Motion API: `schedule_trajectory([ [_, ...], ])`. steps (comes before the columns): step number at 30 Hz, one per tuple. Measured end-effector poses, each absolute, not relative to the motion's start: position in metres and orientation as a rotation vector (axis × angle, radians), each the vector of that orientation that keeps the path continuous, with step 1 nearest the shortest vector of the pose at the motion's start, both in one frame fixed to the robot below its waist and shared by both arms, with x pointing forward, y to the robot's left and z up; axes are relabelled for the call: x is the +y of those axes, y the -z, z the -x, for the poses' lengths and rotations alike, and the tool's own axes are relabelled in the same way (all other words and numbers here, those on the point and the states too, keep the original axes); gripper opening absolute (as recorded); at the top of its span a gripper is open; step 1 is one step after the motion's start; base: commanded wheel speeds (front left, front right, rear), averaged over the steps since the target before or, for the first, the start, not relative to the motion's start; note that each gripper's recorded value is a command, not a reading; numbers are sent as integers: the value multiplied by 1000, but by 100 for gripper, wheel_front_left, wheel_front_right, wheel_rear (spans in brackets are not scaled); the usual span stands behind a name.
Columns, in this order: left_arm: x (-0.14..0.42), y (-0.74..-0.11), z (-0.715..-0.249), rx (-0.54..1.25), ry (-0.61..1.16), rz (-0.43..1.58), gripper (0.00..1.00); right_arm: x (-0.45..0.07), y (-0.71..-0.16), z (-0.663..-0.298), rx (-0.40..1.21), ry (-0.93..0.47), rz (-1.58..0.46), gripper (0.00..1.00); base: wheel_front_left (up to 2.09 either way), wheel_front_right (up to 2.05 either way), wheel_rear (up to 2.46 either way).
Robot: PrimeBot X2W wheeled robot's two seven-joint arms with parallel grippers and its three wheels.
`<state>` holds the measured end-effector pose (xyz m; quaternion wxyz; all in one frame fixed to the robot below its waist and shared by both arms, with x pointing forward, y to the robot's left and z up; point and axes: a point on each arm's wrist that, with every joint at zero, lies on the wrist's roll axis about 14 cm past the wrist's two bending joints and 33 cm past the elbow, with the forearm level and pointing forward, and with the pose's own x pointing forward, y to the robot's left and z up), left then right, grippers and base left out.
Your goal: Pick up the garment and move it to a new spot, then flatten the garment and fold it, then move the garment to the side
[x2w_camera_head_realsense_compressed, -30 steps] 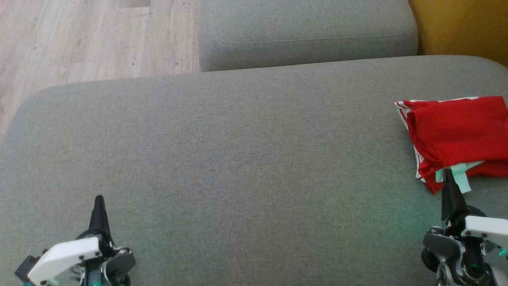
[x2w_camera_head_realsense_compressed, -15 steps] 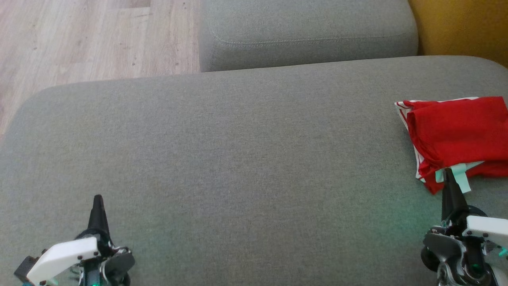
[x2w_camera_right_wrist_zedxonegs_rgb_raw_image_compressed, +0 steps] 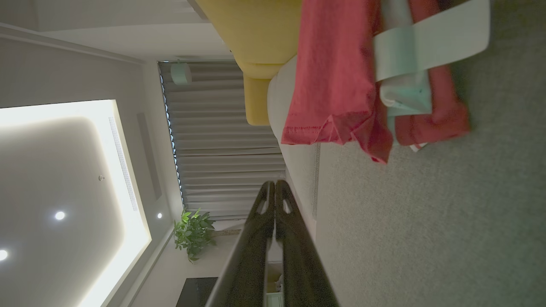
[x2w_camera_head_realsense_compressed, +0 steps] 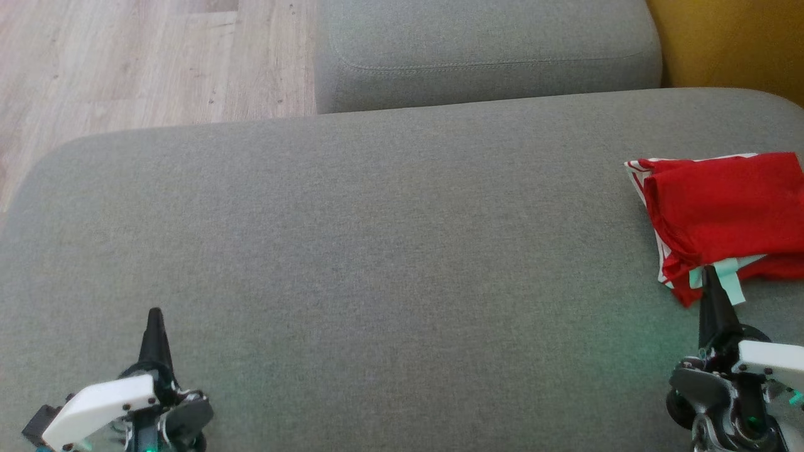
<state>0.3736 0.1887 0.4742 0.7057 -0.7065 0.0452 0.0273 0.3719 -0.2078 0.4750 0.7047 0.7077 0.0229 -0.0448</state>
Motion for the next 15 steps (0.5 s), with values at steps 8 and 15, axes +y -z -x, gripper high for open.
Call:
schedule_trajectory([
  [8, 189, -474, -374, 100, -61, 1570, 0, -208, -475, -372, 51, 100, -1574, 0, 0, 0, 0],
  [15, 189, -474, -374, 100, -61, 1571, 0, -208, -475, -372, 51, 99, -1574, 0, 0, 0, 0],
])
